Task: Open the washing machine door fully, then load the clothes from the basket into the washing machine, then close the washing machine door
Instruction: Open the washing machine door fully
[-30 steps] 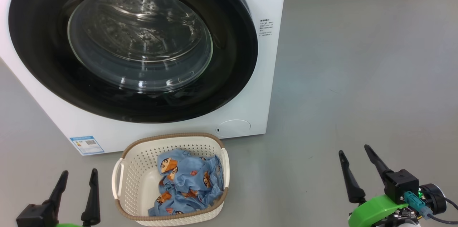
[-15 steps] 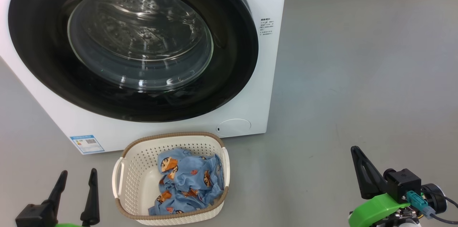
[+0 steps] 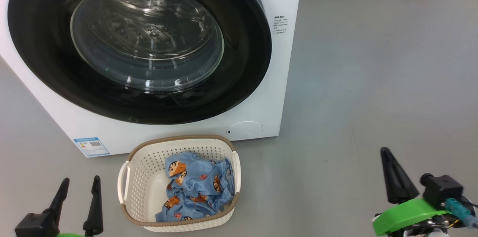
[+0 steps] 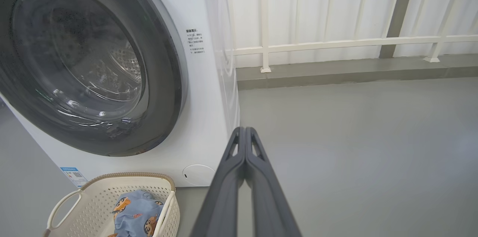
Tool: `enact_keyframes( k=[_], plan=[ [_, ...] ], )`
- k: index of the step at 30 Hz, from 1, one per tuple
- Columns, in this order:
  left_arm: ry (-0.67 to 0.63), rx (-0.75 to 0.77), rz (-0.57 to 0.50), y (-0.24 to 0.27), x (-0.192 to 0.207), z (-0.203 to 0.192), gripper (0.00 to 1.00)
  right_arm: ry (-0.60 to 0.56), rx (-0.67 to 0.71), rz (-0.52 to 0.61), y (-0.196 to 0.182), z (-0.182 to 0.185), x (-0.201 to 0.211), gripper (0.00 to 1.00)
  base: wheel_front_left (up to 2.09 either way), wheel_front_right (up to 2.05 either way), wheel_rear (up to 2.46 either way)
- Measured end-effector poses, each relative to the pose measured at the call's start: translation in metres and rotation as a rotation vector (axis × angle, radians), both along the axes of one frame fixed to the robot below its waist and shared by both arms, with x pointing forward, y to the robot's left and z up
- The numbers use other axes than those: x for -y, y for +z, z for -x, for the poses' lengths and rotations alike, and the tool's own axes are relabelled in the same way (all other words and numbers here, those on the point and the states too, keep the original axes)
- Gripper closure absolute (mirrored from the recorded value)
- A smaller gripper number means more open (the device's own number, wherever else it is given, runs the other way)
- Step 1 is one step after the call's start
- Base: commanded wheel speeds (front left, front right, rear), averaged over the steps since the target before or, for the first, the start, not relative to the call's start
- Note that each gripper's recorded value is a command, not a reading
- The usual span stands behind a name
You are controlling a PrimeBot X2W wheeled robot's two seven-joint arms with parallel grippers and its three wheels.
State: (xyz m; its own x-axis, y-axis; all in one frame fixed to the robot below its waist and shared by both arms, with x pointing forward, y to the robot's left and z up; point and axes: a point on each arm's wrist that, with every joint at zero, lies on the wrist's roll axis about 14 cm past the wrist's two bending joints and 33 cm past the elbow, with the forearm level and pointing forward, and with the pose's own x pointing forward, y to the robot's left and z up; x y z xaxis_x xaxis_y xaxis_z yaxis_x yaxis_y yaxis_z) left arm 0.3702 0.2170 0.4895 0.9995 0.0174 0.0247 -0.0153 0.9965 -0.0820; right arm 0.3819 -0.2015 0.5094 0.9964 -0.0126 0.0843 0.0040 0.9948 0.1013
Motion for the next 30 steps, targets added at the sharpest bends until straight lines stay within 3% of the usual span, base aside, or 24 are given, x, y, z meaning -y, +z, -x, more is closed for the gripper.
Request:
enact_keyframes(
  k=[6,13,18,30],
  plan=[
    [0.007,-0.006,0.0,-0.002,-0.002,0.0,0.0,-0.091,0.029,-0.161,0.003,0.0,0.027,1.0,0.0,0.0,0.0],
    [0.02,-0.023,0.015,-0.008,-0.007,-0.002,0.0,-0.286,0.142,-0.574,0.009,-0.012,0.084,1.0,0.0,0.0,0.0],
    [0.018,-0.049,0.007,-0.016,-0.011,-0.006,0.0,-0.399,0.221,-0.78,0.006,-0.024,0.116,1.0,0.0,0.0,0.0],
    [0.039,-0.087,0.004,-0.032,-0.03,-0.034,0.0,-0.425,0.308,-1.115,-0.005,-0.09,0.116,1.0,0.0,0.0,0.0]
  ],
)
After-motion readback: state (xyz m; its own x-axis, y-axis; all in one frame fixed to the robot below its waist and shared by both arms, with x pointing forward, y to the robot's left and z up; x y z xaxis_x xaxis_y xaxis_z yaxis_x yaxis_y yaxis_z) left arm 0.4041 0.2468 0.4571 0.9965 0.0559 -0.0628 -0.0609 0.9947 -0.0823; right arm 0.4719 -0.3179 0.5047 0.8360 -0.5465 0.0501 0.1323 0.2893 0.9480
